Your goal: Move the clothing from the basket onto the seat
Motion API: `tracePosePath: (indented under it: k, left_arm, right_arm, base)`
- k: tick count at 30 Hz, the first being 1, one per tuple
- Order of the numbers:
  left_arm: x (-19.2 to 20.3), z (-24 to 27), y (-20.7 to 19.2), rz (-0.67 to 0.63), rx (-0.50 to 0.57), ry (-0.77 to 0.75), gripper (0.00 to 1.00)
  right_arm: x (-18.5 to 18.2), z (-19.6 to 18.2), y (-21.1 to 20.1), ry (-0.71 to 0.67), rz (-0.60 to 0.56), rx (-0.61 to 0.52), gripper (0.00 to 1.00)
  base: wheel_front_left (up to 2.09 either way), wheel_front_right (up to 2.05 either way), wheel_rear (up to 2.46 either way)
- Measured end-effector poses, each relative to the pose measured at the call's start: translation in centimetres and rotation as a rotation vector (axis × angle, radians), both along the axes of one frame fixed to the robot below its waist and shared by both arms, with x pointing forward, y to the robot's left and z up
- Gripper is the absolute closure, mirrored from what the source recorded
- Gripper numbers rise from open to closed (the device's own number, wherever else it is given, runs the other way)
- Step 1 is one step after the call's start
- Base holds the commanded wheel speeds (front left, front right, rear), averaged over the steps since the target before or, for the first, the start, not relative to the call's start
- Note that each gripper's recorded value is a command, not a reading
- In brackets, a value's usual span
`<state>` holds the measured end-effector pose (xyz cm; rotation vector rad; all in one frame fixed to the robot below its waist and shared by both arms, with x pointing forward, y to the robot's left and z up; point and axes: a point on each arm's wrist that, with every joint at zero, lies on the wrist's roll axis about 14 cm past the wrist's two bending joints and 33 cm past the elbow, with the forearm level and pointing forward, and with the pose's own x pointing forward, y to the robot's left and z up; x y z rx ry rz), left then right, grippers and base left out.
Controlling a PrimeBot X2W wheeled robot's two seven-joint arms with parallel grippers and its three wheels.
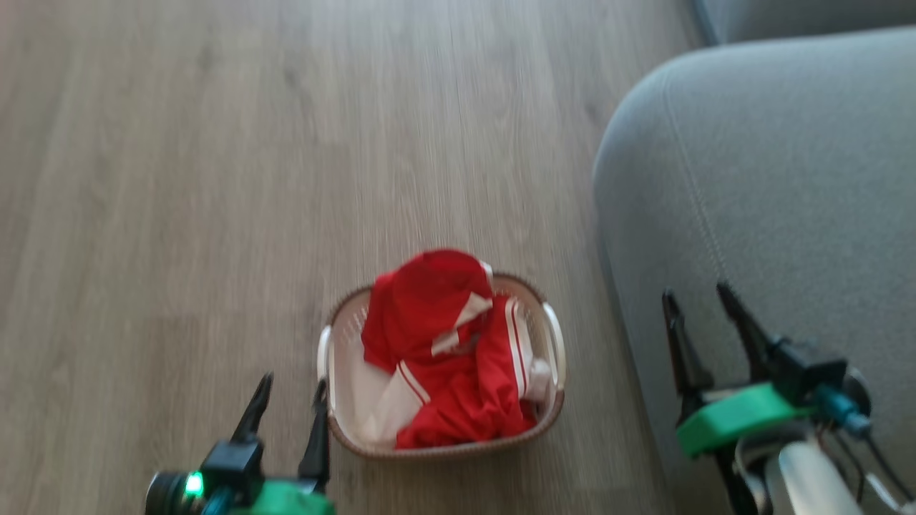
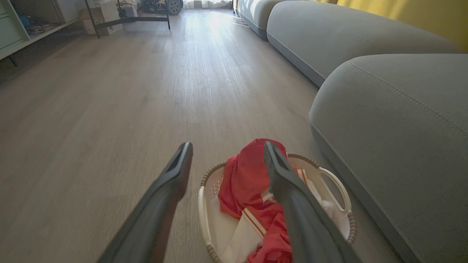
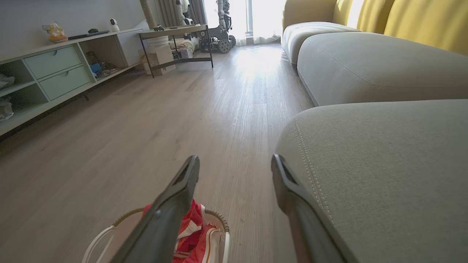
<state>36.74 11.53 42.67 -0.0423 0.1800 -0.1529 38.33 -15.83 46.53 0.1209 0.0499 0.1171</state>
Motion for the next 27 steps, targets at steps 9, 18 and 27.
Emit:
tracePosePath:
  k: [9, 18, 27]
  left_arm:
    - [4.6, -4.2, -3.5, -0.124, 0.02, 0.101, 0.0]
    - [8.2, -11.4, -6.9, -0.265, 0.06, 0.263, 0.0]
    - [10.6, -19.4, -9.2, -0.346, 0.097, 0.429, 0.0]
  right_arm:
    - [4.8, 1.0, -1.3, -0.064, -0.03, -0.041, 0.0]
    - [9.4, -0.1, -2.4, -0.092, -0.051, -0.082, 0.0]
    - [12.1, -2.8, -3.4, -0.077, -0.064, -0.102, 0.0]
  base:
    - [0.0, 0.0, 0.0]
    - [0.0, 0.0, 0.0]
    - [0.0, 0.0, 0.0]
